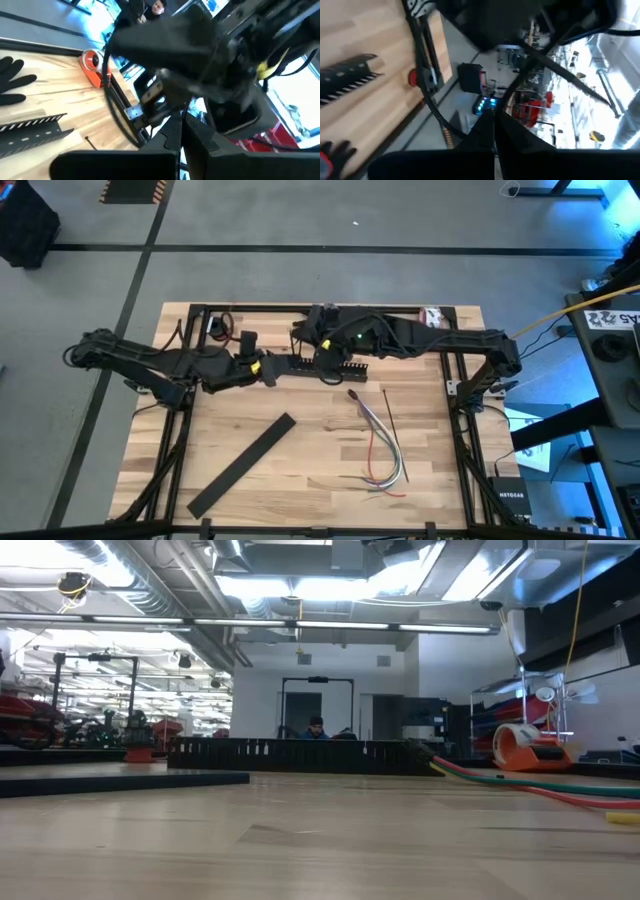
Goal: Ziptie cables
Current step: Prepare the black zip tie
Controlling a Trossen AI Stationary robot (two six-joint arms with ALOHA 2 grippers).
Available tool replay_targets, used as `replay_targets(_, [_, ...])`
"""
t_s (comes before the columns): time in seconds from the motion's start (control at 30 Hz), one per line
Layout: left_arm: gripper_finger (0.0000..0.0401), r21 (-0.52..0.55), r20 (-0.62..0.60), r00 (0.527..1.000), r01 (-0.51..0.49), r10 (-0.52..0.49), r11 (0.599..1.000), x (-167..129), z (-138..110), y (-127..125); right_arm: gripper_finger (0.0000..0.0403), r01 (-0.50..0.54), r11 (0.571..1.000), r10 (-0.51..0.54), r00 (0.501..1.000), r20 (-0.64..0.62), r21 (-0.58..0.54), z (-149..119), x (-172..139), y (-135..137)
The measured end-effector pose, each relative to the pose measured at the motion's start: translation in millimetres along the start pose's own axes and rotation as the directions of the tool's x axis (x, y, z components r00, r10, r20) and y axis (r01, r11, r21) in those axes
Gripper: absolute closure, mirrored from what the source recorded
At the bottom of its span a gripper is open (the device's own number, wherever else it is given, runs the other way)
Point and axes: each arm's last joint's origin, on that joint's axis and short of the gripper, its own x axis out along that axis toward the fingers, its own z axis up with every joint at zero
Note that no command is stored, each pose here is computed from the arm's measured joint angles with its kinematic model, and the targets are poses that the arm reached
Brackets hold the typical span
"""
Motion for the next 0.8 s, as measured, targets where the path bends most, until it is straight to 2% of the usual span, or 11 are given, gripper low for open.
replay_targets(0.2, [0.04,0.035,-0.022,1.0,-0.022,0.023,0.999,-1.0,-3.1,2.2,0.0402,-0.075,0.996,0.077,0.996,-0.035,0.038,-1.8,10.7,25.2])
replay_targets(0.3, [0.04,0.075,-0.039,0.998,-0.054,0.057,0.996,-1.2,-5.2,5.9,0.0402,-0.082,0.995,0.084,0.995,-0.048,0.053,-1.9,12.0,28.7])
replay_targets(0.33, [0.04,0.103,-0.045,0.997,-0.064,0.069,0.993,-1.2,-5.9,7.3,0.0402,-0.078,0.993,0.083,0.995,-0.051,0.091,-2.3,12.0,28.5])
replay_targets(0.4, [0.04,0.178,-0.055,0.996,-0.058,0.069,0.982,-2.3,-7.7,6.9,0.0402,-0.086,0.962,0.106,0.992,-0.063,0.259,-11.5,13.6,29.7])
replay_targets(0.43, [0.04,0.229,-0.063,0.996,-0.055,0.071,0.972,-3.3,-9.2,6.7,0.0402,-0.111,0.923,0.144,0.988,-0.062,0.369,-18.0,14.3,32.7])
replay_targets(0.47, [0.04,0.296,-0.073,0.994,-0.057,0.082,0.954,-4.2,-10.9,7.6,0.0402,-0.146,0.863,0.191,0.981,-0.045,0.484,-25.6,14.9,36.5])
replay_targets(0.57, [0.04,0.457,-0.114,0.981,-0.086,0.154,0.885,-6.4,-16.7,15.2,0.0402,-0.237,0.618,0.294,0.954,0.059,0.75,-41.3,21.6,50.5])
replay_targets(0.63, [0.04,0.529,-0.133,0.97,-0.107,0.206,0.842,-6.4,-18.3,21.6,0.0402,-0.267,0.481,0.328,0.938,0.111,0.835,-46.1,28.9,65.8])
replay_targets(0.73, [0.04,0.619,-0.15,0.955,-0.112,0.256,0.778,-4.6,-21.3,27.9,0.0402,-0.288,0.359,0.359,0.921,0.154,0.888,-45.5,39.9,95.1])
replay_targets(0.8, [0.04,0.666,-0.157,0.949,-0.102,0.273,0.739,-4.3,-22.9,29.8,0.0402,-0.271,0.25,0.314,0.931,0.187,0.93,-45.3,47.6,109.8])
